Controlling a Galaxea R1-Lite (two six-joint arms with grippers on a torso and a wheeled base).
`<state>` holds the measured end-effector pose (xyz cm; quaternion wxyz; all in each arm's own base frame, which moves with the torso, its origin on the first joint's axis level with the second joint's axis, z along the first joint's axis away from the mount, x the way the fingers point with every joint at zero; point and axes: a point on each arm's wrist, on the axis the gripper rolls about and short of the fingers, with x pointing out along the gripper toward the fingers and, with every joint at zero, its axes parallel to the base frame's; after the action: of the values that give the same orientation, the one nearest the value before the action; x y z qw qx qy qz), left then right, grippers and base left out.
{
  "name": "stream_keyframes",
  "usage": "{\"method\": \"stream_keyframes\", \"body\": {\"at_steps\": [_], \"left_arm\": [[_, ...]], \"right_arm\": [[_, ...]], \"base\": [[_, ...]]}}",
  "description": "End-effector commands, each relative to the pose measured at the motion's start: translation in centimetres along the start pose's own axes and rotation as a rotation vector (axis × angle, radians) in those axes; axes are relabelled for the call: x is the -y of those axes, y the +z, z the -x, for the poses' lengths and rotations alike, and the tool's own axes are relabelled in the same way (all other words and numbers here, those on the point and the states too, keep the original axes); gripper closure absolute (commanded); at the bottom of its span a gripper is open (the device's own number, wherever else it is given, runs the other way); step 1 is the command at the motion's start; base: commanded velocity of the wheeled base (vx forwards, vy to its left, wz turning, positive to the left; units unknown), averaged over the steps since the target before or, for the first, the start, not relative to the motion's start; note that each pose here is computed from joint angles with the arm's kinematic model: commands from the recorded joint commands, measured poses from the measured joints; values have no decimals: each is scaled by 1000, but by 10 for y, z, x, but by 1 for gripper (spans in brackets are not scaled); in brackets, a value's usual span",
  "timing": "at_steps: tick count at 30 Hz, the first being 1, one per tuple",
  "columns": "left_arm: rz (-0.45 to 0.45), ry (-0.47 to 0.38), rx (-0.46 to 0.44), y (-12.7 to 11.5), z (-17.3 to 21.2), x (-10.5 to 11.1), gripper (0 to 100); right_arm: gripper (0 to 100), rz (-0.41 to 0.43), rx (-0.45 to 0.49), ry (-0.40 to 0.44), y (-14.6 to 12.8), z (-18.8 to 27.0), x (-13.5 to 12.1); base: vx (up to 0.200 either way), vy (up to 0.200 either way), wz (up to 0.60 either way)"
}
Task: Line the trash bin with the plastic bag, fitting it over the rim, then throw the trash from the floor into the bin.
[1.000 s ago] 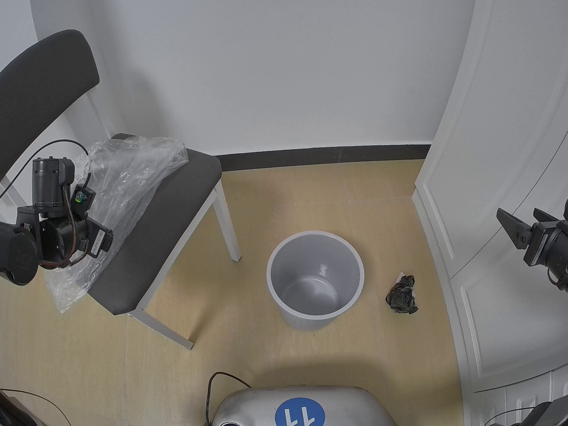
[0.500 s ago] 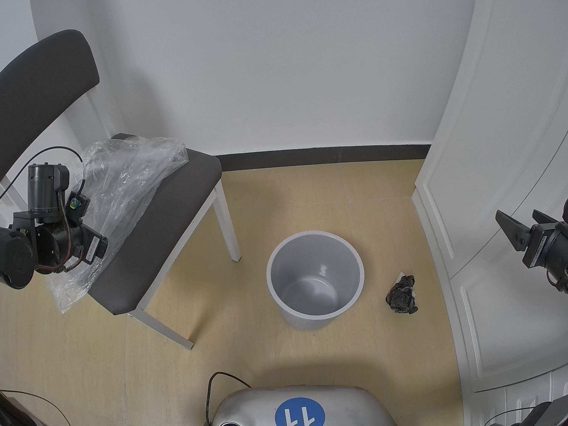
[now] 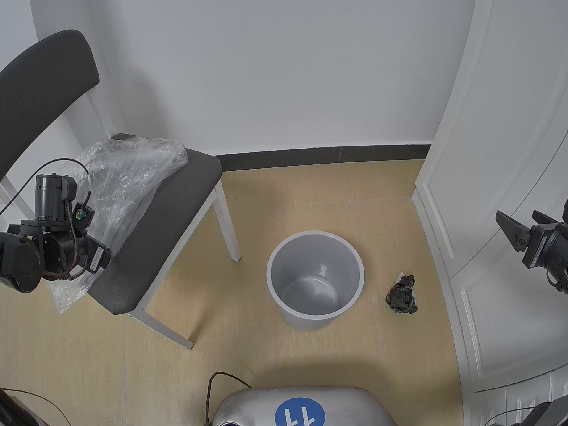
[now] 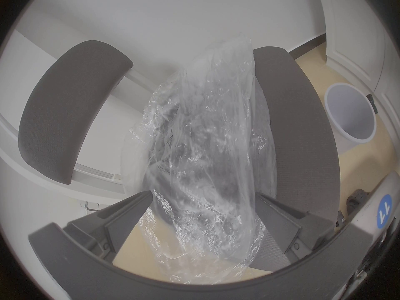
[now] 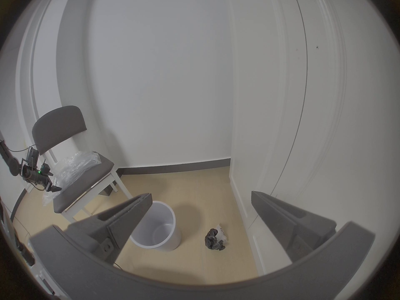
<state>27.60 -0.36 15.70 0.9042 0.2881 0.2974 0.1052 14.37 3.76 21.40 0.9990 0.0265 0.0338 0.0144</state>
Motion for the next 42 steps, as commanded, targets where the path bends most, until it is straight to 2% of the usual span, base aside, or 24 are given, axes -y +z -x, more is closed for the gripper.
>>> {"method": "stream_keyframes", "body": {"at_steps": [1,13,19,27,42], "left_arm": [[-6,-5,-10,-2,-3,3,0],[-7,-11,-20,-1,-10,4,0],[24,30,-12,0,-5,-12,0],[63,40,-7,-4,-8,-30,0],[22,-12,-15,-2,-17,-9,0]], "right_arm": [[0,-1,0,1,0,0,0],[0,0,0,1,0,0,0],[0,0,0,6,0,0,0],[0,0,-2,7,0,0,0],[0,2,-9,6,-2,-1,0]], "base": [[0,0,0],[0,0,0],[0,0,0],[0,0,0],[0,0,0]]}}
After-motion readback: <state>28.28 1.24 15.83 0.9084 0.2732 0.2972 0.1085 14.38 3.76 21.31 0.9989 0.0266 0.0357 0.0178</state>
